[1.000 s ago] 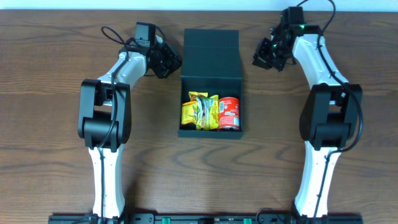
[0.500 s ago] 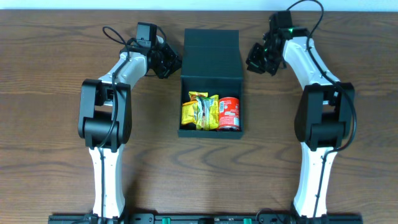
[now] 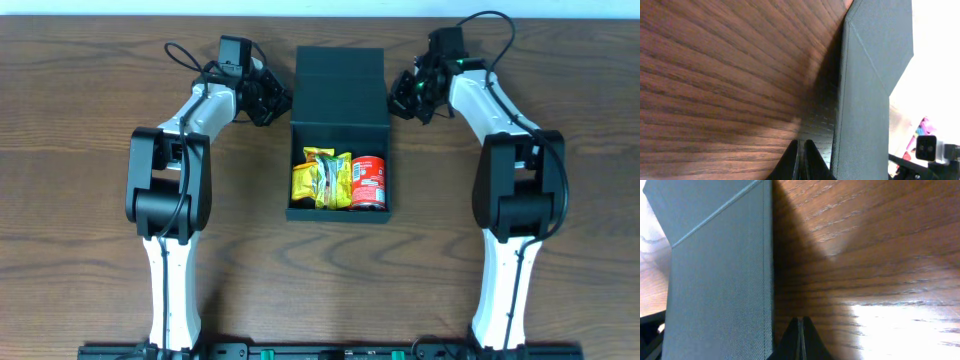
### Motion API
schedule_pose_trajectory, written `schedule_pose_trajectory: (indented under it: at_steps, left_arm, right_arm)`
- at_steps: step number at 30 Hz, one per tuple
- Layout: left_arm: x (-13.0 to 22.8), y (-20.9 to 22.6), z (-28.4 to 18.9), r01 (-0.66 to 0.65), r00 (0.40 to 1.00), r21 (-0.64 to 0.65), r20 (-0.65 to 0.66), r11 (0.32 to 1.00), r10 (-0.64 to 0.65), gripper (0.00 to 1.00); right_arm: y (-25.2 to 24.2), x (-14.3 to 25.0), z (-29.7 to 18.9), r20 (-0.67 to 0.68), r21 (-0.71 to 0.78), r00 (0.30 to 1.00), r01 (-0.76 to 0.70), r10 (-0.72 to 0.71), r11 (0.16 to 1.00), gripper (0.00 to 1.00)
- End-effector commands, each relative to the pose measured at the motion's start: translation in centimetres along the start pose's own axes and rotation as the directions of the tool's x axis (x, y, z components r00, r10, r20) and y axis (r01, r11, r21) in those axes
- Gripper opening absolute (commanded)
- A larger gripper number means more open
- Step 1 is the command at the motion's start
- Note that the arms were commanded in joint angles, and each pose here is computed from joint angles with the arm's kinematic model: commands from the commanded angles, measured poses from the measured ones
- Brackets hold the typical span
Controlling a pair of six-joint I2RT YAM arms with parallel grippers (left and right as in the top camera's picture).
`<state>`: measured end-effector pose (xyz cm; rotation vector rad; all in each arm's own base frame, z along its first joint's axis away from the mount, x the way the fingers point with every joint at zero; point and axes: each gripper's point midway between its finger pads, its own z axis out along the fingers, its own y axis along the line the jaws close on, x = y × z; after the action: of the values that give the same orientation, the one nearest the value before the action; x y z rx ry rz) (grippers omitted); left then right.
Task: Pack container
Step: 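Grip the lid with both grippers and swing it upright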
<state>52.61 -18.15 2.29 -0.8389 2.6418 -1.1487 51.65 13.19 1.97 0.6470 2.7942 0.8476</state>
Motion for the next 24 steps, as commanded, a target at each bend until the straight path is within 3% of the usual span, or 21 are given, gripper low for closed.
schedule_pose_trajectory:
  at_steps: [1,5,24]
  left_arm:
    - [0.7,-1.7,0.1,-0.001,0.998,0.082,-0.055,0.997,0.005,0.06]
    - [0.4,-3.5,-0.1,0.002,0.998,0.16,-0.06,0.987,0.008,0.06]
    - [1.5,-6.7,-1.0,-0.03,0.989,0.305,-0.132,0.952,0.074,0.06]
  right_arm:
    - [1.4,1.6,0.9,-0.059,-0.049,0.998,-0.011,0.008,0.999,0.01]
    - [3.1,1.3,0.5,-0.072,-0.146,0.997,-0.013,0.002,0.989,0.02]
    - [5.1,-0.1,-1.5,-0.106,-0.33,0.994,-0.05,0.015,0.943,0.01]
